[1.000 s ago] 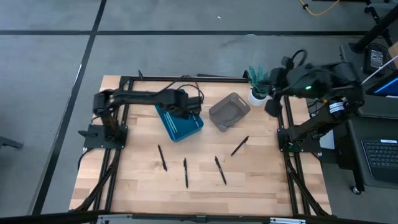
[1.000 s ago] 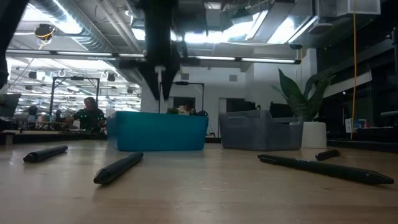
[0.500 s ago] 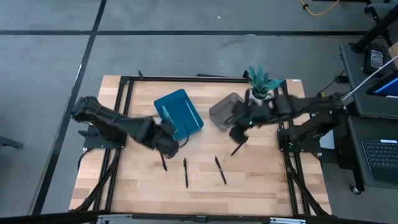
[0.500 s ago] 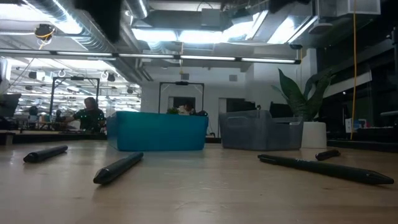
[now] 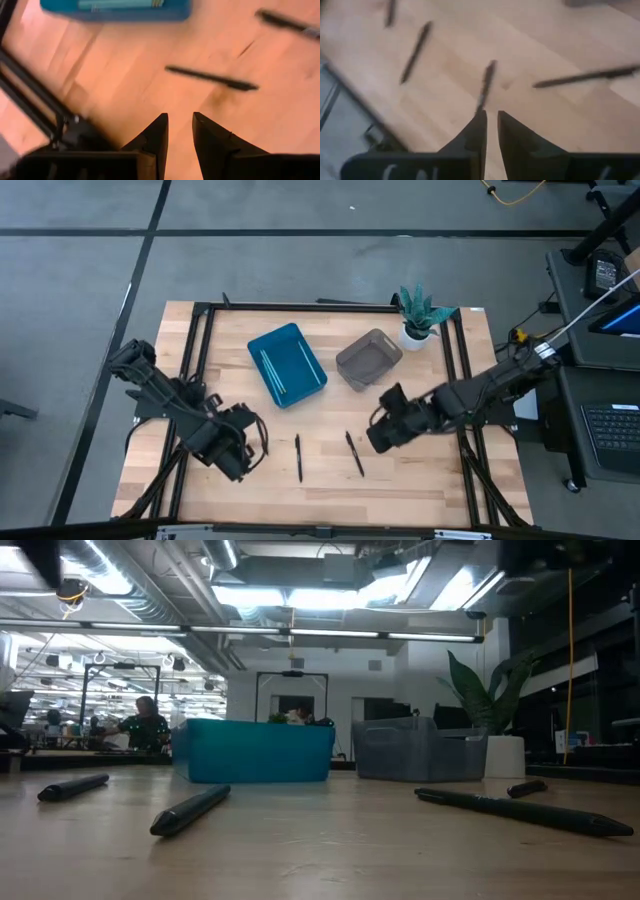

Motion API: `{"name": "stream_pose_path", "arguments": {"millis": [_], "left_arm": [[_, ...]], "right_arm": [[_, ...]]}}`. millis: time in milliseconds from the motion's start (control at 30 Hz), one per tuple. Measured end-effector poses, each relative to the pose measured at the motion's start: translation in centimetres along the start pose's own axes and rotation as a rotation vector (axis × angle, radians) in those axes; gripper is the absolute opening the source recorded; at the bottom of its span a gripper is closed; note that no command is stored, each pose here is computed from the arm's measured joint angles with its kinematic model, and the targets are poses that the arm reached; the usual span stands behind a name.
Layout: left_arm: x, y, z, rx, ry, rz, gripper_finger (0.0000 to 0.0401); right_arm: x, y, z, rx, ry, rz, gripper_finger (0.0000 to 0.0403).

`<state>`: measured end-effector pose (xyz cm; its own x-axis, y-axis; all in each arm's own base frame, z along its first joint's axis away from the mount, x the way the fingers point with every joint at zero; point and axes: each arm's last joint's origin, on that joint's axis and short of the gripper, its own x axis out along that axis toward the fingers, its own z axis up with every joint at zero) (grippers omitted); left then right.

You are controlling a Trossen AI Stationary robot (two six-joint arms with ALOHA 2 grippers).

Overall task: Sort pens & pencils
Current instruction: Put the top right black pen into the gray bin

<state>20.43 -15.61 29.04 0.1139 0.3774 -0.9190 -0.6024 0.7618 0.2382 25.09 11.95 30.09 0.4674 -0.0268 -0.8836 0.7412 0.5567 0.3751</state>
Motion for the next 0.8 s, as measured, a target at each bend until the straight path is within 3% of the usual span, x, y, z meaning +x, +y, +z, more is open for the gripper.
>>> {"name": "stream_pose_path", "arguments": {"millis": [267, 567, 800], "left_arm": [[2.8, -0.3, -1.7, -0.08, 0.082, 0.044, 0.0082], [3.7, -0.5, -1.7, -0.111, 0.034, 0.037, 0.0082], [4.7, -0.1, -1.5, -0.113, 0.027, 0.085, 0.0082]], "right_arm": [[3.2, -2.2, -1.8, 0.272, -0.058, -0.139, 0.0048], [5.6, -4.8, -2.5, 0.593, -0.092, -0.238, 0.0048], [6.7, -5.5, -1.9, 0.707, -0.057, -0.254, 0.0048]]}}
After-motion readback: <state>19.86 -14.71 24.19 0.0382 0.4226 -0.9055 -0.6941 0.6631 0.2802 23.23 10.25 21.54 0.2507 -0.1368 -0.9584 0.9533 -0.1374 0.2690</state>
